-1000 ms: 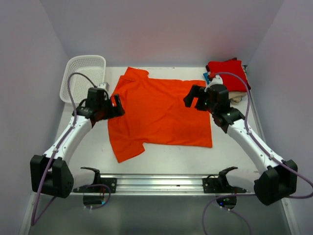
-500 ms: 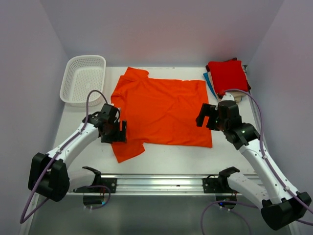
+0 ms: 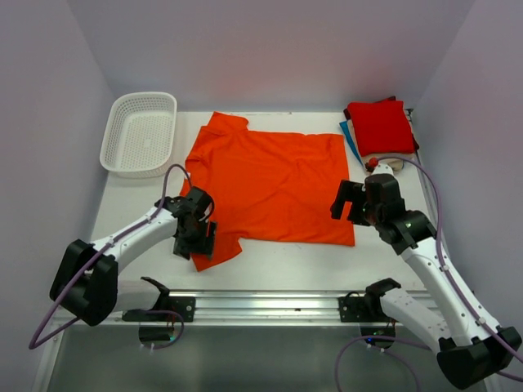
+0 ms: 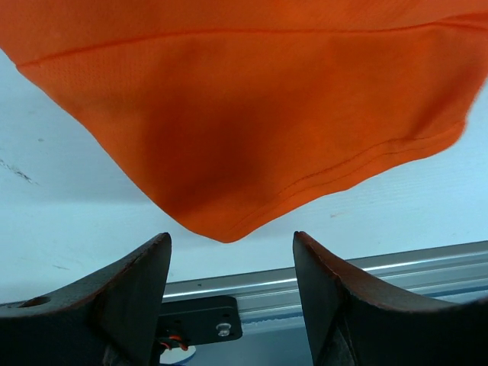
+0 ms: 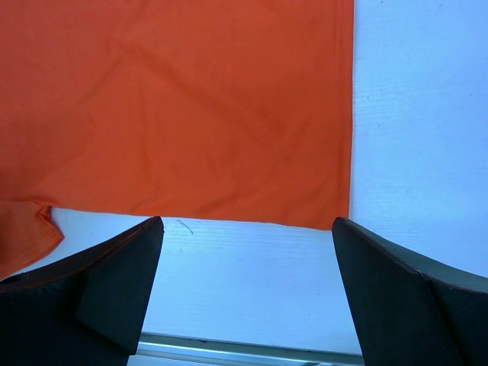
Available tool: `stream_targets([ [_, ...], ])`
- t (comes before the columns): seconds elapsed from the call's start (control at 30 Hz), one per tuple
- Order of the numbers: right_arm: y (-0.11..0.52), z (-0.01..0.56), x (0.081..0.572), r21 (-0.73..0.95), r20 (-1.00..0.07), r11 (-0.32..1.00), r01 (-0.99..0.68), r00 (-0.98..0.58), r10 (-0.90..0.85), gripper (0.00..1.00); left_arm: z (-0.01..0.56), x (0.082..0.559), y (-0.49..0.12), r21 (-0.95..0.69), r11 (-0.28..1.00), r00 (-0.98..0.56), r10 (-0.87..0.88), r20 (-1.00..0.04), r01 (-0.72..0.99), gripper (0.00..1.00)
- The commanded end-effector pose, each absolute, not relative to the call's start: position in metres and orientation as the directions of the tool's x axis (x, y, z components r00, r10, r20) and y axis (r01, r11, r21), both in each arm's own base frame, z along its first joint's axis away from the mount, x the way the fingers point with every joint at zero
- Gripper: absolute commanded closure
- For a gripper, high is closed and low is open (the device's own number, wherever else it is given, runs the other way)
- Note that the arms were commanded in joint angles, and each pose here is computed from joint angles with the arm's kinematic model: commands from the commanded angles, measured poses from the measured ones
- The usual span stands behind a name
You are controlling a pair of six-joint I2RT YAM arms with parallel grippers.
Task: Fold and stack the t-shirts
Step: Flatten the tshirt out
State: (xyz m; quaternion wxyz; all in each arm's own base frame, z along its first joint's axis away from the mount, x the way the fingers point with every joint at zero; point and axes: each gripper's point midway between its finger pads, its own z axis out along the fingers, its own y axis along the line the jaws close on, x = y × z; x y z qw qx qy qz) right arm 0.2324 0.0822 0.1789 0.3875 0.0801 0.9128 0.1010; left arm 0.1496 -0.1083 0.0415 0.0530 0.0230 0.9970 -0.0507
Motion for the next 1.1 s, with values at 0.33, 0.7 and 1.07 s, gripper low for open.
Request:
stream_targets([
  [0.33,0.082,0.157,0.233,0.220,-0.670,0.974,0.061,-0.716,0.196,0.03,0.030,0.125,-0.099,-0.046,0.999,-1.000,-0.003,-0.031,-0.001,0.31],
  [0.7,0.082,0.153,0.230,0.225,-0.672,0.972,0.063,-0.712,0.202,0.05,0.018,0.131,-0.106,-0.041,0.999,-1.000,0.030,-0.005,0.030,0.35],
  [1.07,0.082,0.146,0.230,0.227,-0.659,0.970,0.083,-0.720,0.216,0.26,0.012,0.136,-0.112,-0.053,0.998,-1.000,0.026,0.001,0.026,0.65],
])
